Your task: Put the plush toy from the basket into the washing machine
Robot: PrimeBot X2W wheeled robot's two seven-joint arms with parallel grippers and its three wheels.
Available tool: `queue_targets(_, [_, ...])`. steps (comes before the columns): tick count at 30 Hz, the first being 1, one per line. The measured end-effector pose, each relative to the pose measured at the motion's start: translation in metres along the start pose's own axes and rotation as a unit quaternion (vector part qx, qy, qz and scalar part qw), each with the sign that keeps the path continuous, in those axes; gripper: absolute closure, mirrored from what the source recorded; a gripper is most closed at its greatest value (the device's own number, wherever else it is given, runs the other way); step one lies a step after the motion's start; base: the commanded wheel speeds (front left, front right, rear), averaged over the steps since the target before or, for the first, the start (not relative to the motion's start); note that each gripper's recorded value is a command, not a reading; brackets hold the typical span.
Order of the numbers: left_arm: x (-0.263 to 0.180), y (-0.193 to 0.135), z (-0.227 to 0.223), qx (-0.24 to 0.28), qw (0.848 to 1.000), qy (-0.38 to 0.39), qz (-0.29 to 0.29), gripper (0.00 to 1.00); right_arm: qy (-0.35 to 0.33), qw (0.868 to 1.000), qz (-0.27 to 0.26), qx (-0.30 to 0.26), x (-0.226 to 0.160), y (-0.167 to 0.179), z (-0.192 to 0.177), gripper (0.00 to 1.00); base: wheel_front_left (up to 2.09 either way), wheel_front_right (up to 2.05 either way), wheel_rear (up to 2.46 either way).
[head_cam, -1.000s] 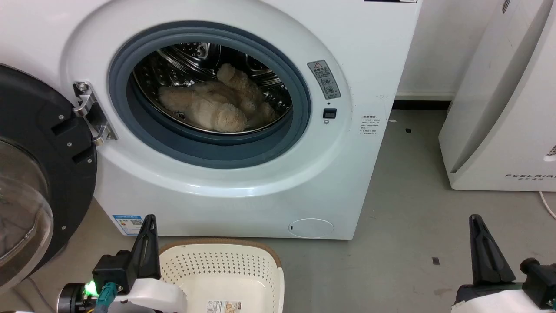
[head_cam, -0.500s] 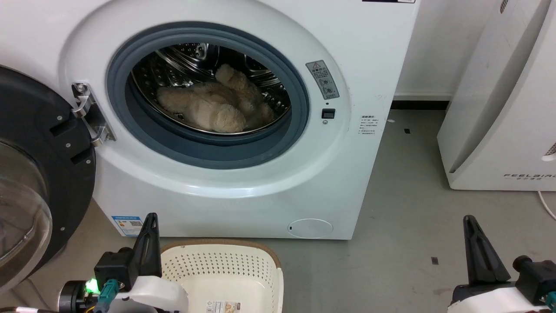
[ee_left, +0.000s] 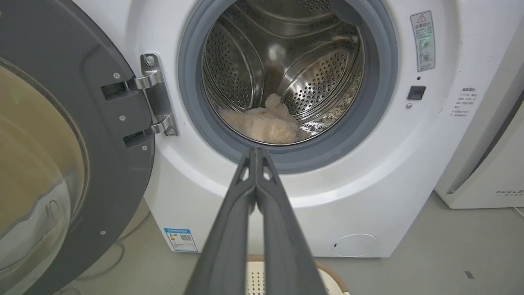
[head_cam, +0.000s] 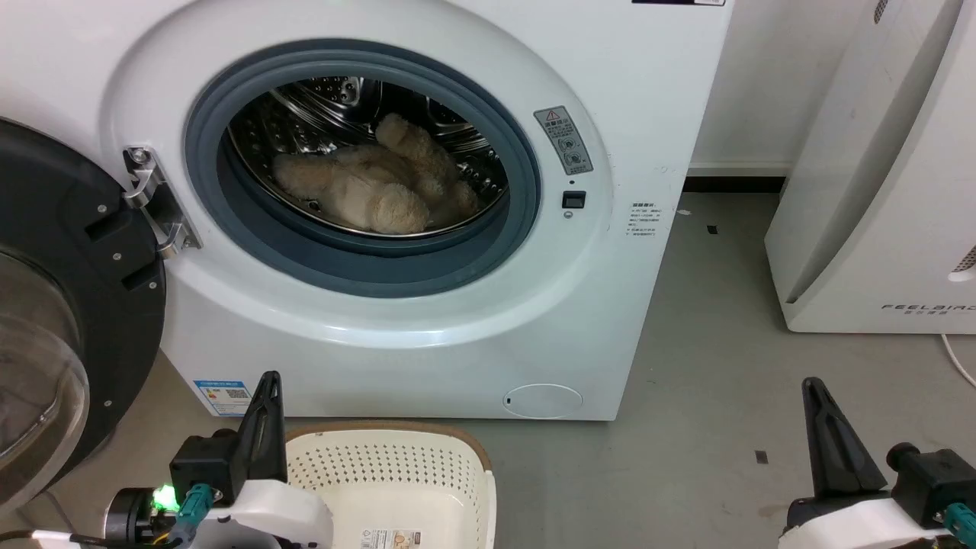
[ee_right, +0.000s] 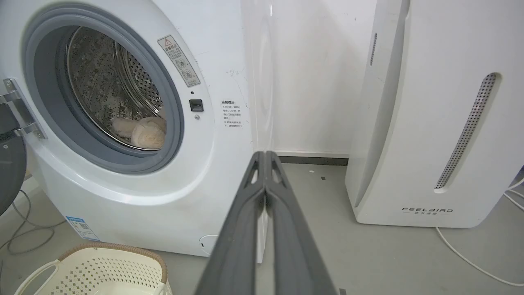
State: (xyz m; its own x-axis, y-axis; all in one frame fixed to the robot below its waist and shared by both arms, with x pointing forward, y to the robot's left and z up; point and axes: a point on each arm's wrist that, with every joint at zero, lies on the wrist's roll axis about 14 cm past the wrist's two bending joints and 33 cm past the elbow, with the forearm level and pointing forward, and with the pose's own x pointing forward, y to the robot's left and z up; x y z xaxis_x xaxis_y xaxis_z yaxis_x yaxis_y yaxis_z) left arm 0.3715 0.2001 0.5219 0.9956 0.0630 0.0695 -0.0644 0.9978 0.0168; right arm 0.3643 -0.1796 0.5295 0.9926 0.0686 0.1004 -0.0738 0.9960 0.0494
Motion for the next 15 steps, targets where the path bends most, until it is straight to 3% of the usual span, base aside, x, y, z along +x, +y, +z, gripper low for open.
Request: queue_targets(15, [0.0012, -0.0051, 0.0020, 0.001, 1.000, 0.005, -0.007, 1.00, 0.013, 1.000, 0.006, -0.007, 0.0005, 0.0040, -0.0025, 1.00, 0.00, 0.00, 0.00])
